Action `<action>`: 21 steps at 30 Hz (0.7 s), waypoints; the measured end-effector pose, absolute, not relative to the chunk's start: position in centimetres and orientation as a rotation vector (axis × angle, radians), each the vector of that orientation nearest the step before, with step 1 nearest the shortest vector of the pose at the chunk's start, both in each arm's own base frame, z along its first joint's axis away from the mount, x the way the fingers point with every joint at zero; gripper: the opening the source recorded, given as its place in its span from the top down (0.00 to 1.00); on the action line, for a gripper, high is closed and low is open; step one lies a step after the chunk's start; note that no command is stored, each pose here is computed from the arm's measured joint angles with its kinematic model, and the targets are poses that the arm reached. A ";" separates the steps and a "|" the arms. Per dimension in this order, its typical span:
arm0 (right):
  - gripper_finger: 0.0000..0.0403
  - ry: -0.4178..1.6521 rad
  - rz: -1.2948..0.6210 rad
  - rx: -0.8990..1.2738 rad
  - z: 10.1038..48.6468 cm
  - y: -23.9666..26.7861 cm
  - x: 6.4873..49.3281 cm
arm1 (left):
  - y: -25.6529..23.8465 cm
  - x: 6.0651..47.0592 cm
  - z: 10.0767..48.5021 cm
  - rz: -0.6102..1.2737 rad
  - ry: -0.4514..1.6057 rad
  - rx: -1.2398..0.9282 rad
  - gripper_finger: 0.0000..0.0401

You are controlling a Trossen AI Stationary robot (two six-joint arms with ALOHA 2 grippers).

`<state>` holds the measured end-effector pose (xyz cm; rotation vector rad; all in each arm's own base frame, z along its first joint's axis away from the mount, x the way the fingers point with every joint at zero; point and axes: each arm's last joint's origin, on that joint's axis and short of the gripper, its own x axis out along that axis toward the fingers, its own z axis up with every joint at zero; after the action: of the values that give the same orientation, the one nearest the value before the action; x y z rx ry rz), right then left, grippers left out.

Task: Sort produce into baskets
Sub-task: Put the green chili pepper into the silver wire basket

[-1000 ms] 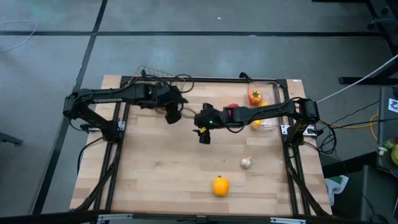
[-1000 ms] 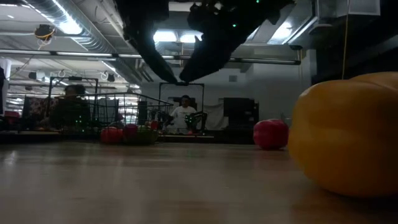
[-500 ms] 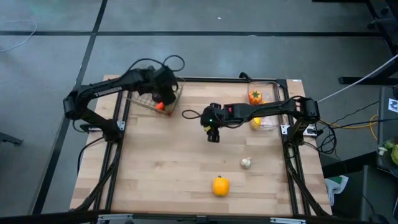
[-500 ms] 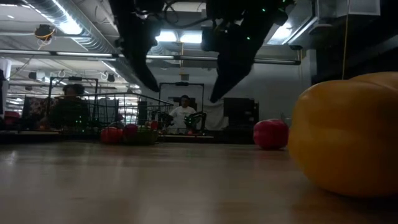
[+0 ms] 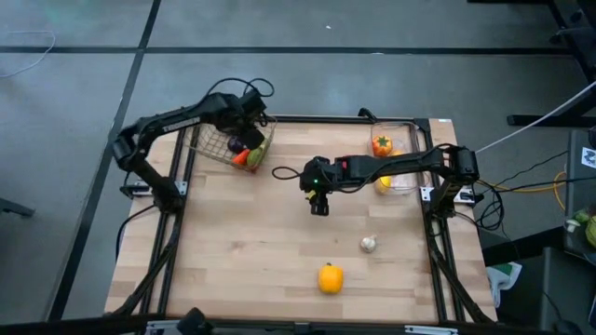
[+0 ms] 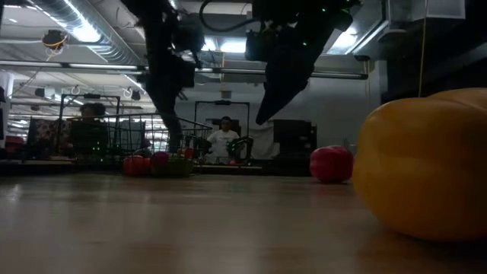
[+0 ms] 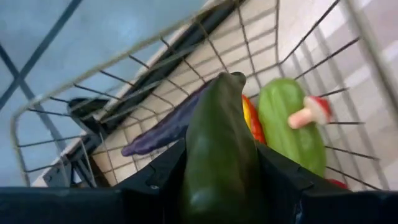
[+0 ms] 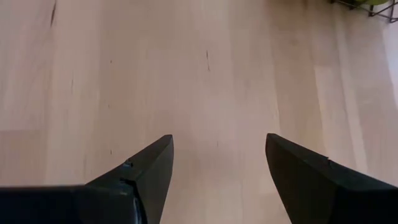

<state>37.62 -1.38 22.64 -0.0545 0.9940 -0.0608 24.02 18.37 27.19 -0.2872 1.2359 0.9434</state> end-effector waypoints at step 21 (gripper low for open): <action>0.37 0.990 -0.059 -0.059 22.7 -1.4 37.7 | 20.0 26.1 21.6 0.912 1.434 -0.307 0.61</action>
<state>37.65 -1.40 22.67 -0.0586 0.9896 -0.0593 26.10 19.97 21.62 -0.3070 1.4336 0.9115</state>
